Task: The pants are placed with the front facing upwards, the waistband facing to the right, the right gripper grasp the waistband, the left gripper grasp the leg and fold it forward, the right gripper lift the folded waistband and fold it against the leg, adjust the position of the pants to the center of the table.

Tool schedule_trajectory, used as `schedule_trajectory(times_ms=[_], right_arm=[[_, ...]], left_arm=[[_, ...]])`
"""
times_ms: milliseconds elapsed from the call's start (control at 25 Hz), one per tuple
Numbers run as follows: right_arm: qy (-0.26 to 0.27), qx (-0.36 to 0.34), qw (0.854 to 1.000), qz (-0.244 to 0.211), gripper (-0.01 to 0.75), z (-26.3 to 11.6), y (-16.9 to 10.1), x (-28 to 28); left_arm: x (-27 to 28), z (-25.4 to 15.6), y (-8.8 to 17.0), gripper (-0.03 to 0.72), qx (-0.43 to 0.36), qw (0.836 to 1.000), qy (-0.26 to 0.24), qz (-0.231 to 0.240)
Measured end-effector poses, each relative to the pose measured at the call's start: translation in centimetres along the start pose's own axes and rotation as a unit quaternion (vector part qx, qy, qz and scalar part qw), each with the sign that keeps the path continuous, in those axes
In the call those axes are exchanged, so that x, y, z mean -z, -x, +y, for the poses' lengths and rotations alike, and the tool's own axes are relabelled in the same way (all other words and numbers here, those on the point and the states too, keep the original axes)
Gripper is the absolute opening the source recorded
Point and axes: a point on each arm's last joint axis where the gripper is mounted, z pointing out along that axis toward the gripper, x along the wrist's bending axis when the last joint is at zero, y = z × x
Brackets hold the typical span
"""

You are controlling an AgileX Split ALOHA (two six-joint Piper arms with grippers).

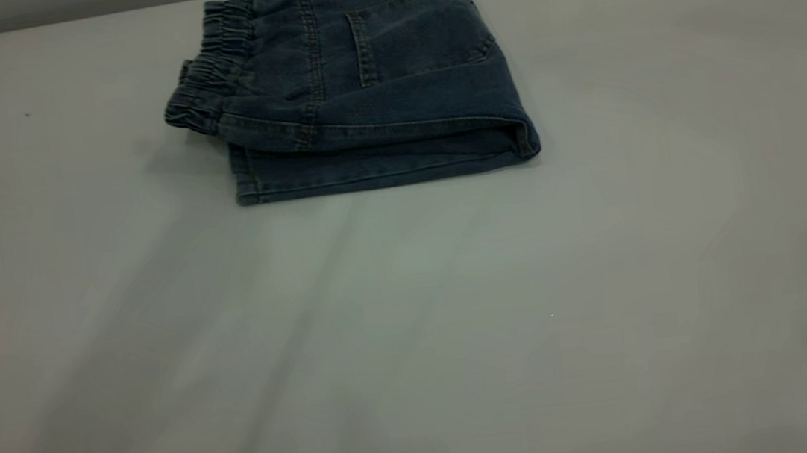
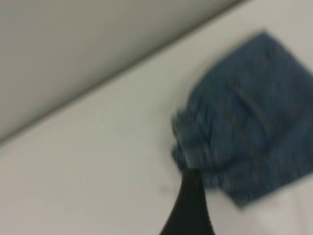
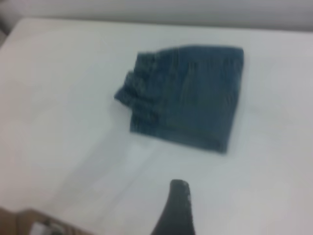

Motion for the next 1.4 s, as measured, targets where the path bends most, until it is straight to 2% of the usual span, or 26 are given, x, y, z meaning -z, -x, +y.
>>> schedule_trajectory(times_ms=[80,200,360,560,960,1080,1200,1400], right_arm=[[0.011,0.005,1.0,-0.008,0.578,-3.5,-0.6,1.0],[0.056,0.025,0.998,-0.03,0.578,-8.1,-1.5,2.9],[0.069,0.02,0.994,-0.077,0.578,-11.7,-1.5,4.1],[0.055,0.014,0.992,-0.112,0.578,-13.1,-1.0,4.4],[-0.041,0.012,0.992,-0.117,0.578,-17.7,1.9,0.0],[-0.053,0.036,0.99,-0.124,0.578,-19.2,2.8,-0.6],[-0.038,0.052,0.989,-0.134,0.578,-19.9,3.4,-1.1],[-0.032,0.049,0.988,-0.14,0.578,-20.7,4.1,-2.2]], left_arm=[[2.3,-2.2,-0.1,0.568,0.002,1.0,-0.009,-0.001],[5.3,-5.9,-0.1,0.568,0.013,1.0,-0.022,-0.003],[8.6,-11.0,0.1,0.568,0.018,0.999,-0.029,-0.004],[10.6,-16.9,0.7,0.568,0.031,0.999,-0.041,-0.008],[13.0,-27.0,2.0,0.568,0.072,0.997,-0.024,-0.021],[12.7,-29.0,2.4,0.568,0.074,0.997,-0.027,-0.021],[11.9,-30.6,2.7,0.568,0.075,0.996,-0.039,-0.022],[10.3,-32.9,3.4,0.568,0.074,0.994,-0.072,-0.024]])
